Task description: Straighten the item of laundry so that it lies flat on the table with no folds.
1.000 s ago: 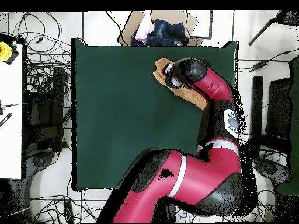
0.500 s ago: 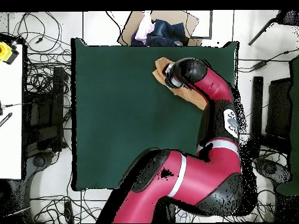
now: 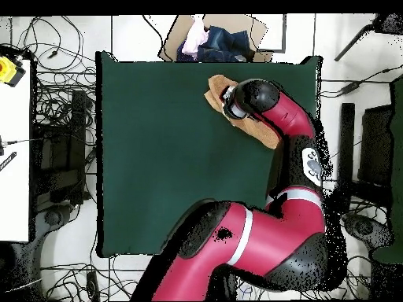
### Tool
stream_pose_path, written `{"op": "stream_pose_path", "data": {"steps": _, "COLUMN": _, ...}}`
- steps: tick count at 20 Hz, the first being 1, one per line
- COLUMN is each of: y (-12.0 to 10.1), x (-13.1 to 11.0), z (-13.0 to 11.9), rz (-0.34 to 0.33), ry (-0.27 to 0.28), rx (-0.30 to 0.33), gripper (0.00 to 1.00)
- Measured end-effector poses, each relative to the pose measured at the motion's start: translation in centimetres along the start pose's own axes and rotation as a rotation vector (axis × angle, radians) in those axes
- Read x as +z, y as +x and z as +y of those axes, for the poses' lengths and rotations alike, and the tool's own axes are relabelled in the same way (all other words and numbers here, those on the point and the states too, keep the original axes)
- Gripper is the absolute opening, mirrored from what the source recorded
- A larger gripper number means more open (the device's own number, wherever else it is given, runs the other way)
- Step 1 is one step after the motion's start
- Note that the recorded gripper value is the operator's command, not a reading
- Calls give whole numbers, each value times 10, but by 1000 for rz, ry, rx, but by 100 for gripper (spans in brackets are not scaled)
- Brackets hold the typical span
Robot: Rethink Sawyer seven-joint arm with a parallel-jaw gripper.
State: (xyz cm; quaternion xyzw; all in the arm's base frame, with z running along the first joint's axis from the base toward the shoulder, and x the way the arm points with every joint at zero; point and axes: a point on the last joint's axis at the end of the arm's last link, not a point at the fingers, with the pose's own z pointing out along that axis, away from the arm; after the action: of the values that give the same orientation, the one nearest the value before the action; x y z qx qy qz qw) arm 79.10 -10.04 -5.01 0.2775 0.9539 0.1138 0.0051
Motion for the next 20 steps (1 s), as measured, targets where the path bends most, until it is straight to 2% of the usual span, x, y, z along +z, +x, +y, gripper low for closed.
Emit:
{"op": "stream_pose_path", "data": {"steps": 13, "y": 1, "x": -1, "z": 0, "rz": -2, "ry": 1, "rx": 0, "gripper": 0}}
{"op": "stream_pose_path", "data": {"steps": 20, "y": 15, "x": -11, "z": 6, "rz": -45, "ry": 14, "rx": -7, "gripper": 0}}
